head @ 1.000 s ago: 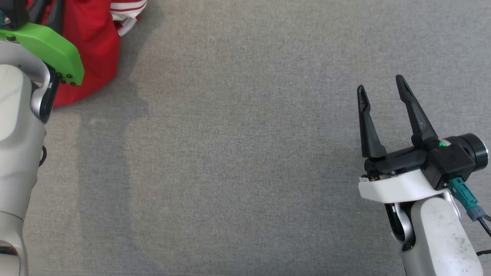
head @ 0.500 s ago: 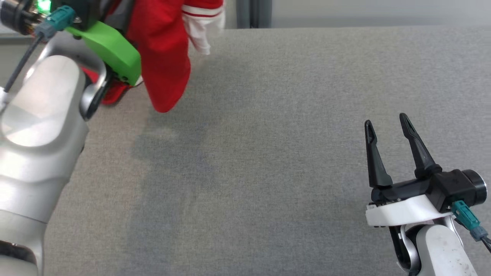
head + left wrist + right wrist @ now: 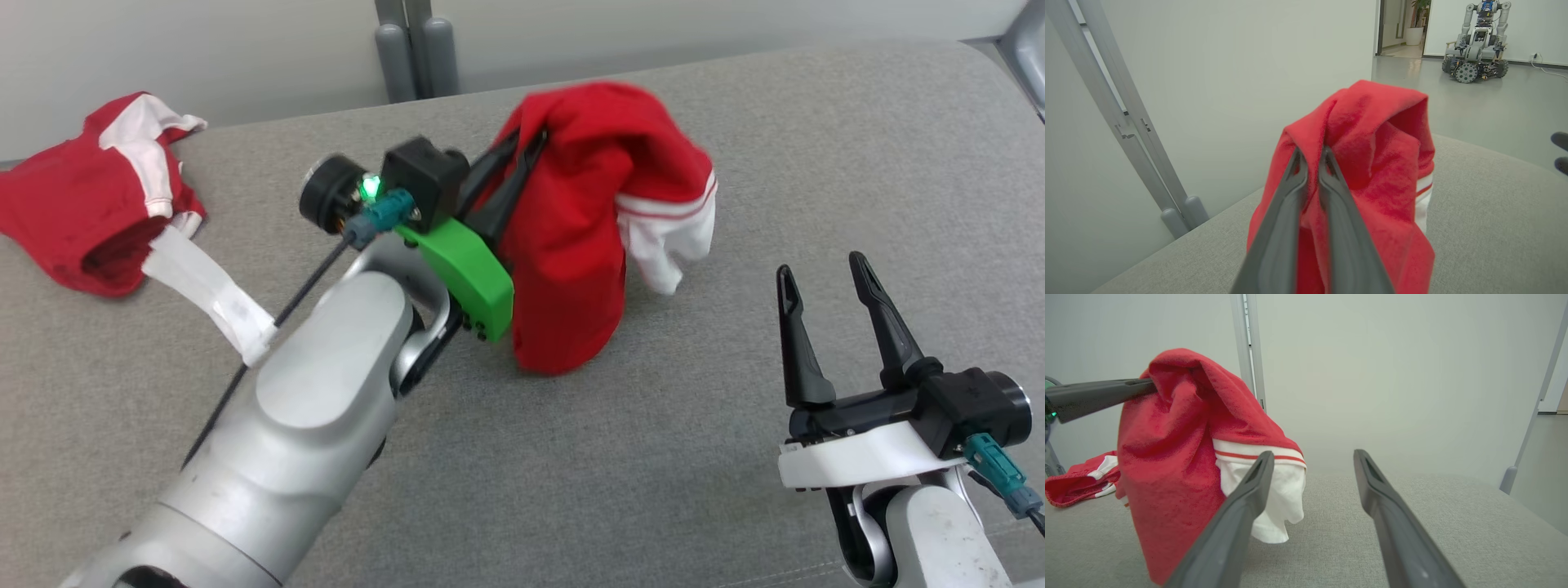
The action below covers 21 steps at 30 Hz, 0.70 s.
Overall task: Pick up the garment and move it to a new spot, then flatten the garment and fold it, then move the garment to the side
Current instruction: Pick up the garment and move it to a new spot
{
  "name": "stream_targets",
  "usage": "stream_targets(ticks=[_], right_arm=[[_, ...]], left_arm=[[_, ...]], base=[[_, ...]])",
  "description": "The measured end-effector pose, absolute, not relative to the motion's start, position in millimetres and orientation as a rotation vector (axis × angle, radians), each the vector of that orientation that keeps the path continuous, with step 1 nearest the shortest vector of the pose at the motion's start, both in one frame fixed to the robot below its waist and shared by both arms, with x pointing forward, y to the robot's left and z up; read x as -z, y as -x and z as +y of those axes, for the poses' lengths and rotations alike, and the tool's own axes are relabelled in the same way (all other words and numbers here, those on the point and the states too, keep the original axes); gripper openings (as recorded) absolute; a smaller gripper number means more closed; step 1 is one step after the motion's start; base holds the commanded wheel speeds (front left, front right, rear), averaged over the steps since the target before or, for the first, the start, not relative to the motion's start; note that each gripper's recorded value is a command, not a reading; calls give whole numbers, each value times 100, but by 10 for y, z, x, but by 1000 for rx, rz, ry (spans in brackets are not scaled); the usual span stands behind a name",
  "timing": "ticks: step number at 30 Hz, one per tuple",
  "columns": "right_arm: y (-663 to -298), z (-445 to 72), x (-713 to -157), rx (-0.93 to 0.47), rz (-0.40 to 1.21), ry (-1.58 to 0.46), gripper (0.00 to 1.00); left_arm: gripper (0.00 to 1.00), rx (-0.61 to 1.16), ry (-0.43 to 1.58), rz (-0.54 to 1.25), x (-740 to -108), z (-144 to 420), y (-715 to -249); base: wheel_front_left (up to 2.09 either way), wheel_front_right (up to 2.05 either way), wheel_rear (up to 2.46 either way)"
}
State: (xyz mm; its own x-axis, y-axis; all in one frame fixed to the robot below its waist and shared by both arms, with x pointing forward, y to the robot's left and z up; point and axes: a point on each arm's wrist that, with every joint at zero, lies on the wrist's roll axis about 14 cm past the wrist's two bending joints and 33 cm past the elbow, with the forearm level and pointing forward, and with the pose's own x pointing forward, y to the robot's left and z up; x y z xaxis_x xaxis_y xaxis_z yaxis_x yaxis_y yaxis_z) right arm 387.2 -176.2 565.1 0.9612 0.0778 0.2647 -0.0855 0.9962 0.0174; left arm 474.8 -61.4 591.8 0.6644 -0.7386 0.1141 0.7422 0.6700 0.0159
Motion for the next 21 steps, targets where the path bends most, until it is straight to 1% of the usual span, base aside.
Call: stream_targets(ticks=[6,9,11,12,13,17,21], right_arm=[[-3833,-1931,-5570,-31,-241,-30,100],[-3818,-1982,-5523,-15,-225,-27,100],[-3811,-2010,-5502,-7,-218,-26,100],[-3810,-2024,-5495,-3,-216,-25,100],[-3809,-2034,-5494,0,-216,-24,100],[-3816,-2025,-5509,-3,-221,-26,100],[-3827,-1974,-5541,-18,-232,-32,100]], left_arm=[[0,816,80,124,-4978,-667,-4617],[0,794,97,217,-4625,-638,-4534],[0,783,109,253,-4495,-633,-4495],[47,773,123,260,-4464,-625,-4491],[100,764,131,263,-4457,-611,-4497],[100,716,174,215,-4621,-546,-4577],[100,685,210,154,-4796,-447,-4555]], base=[[0,0,0],[0,0,0],[0,0,0],[0,0,0],[0,0,0],[0,0,0],[0,0,0]])
